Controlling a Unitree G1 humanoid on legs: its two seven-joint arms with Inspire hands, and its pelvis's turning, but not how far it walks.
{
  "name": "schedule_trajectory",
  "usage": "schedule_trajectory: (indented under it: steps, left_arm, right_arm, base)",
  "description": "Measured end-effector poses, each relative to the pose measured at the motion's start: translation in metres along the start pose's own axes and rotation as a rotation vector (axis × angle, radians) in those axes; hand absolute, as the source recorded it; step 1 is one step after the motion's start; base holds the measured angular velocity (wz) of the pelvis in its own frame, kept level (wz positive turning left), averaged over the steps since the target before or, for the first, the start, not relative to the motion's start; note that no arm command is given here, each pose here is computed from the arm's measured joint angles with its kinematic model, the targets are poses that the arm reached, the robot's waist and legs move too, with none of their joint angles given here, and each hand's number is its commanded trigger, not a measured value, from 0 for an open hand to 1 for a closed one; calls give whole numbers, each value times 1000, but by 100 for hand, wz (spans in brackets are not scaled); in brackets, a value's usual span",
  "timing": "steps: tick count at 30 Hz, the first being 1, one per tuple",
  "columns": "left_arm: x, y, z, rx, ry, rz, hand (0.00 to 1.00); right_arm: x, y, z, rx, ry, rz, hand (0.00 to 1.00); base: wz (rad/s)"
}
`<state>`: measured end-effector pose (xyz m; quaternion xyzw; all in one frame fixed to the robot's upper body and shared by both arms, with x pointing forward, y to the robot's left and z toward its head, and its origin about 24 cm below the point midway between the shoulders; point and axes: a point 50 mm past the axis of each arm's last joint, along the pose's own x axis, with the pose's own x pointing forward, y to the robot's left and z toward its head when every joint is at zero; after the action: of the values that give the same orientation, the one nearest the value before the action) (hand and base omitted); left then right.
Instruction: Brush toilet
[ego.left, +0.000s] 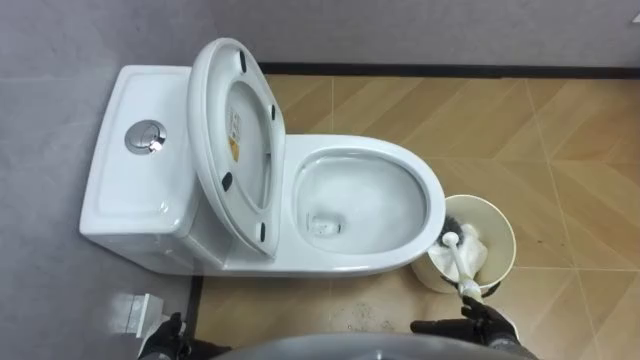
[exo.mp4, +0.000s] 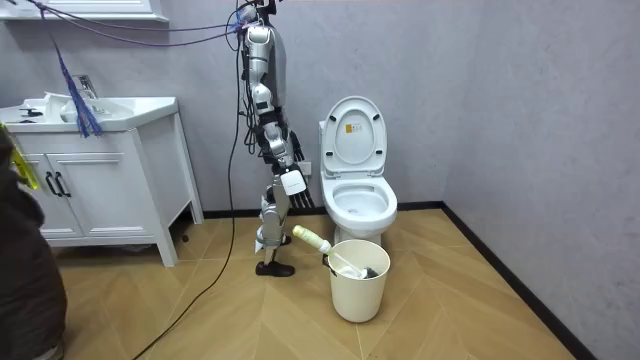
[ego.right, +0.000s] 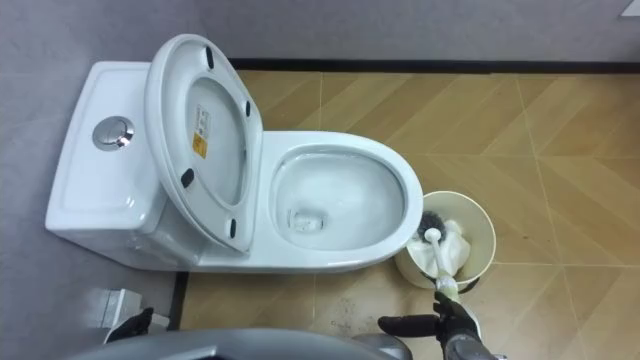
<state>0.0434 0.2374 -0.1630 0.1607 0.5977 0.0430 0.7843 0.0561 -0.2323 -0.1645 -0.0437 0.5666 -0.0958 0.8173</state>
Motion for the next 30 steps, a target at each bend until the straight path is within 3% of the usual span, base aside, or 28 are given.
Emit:
schedule_trajectory:
  steps: [18,30]
  left_arm:
    - [0,2,1,14,0,6,0]
    - [2,2,13,-47,-33,5,0]
  right_arm:
    - [0,-1,0,-25,-3,-27,0]
    - [-1,-9,7,-112,-42,-165,0]
  base:
    - [0]
    - [0]
